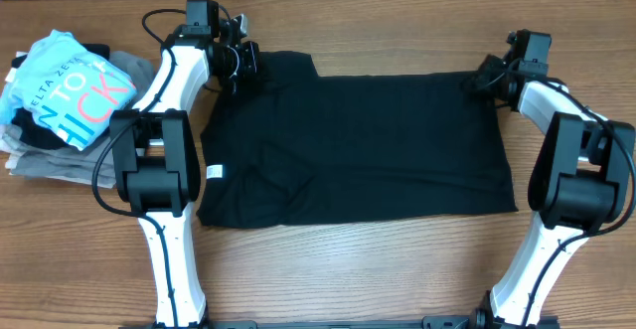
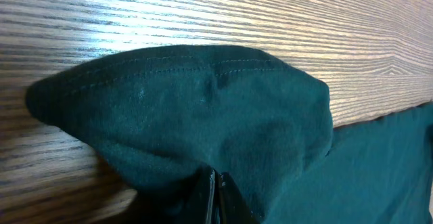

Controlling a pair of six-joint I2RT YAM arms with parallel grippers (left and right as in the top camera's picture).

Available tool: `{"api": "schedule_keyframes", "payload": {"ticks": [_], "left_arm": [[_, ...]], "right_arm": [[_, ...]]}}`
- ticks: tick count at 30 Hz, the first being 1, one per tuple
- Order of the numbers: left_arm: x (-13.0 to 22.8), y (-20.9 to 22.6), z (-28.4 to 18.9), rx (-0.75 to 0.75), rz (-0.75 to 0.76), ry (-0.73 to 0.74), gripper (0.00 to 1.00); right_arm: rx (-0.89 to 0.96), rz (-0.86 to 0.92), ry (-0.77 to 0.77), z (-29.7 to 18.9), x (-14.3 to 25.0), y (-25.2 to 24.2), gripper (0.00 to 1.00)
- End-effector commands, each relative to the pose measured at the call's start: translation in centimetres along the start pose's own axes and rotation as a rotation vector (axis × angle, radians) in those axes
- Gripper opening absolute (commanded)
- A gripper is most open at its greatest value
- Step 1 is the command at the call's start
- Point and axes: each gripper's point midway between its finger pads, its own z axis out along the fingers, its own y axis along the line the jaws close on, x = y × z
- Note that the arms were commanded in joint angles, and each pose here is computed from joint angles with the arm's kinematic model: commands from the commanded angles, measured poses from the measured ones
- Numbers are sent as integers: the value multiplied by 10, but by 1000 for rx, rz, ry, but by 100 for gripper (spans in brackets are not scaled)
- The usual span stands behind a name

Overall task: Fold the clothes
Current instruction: 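Grasp the top right corner with the right gripper, then fold the top edge down toward the bottom hem with both grippers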

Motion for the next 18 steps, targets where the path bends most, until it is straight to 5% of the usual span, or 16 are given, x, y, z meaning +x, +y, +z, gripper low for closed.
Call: {"api": "schedule_keyframes", "payload": {"ticks": [1,11,18], "left_arm": [[-15,-24,-21,34,33,-48,4],[-28,-35,-69,41,32,-97,4],[15,-39,-102,-9,-55,45,4]], "right_arm": [[9,-5,26,11,9,0,4],[41,88,23,-34,-14,-14,4],[110,134,166,-103,5,-31,4]]}}
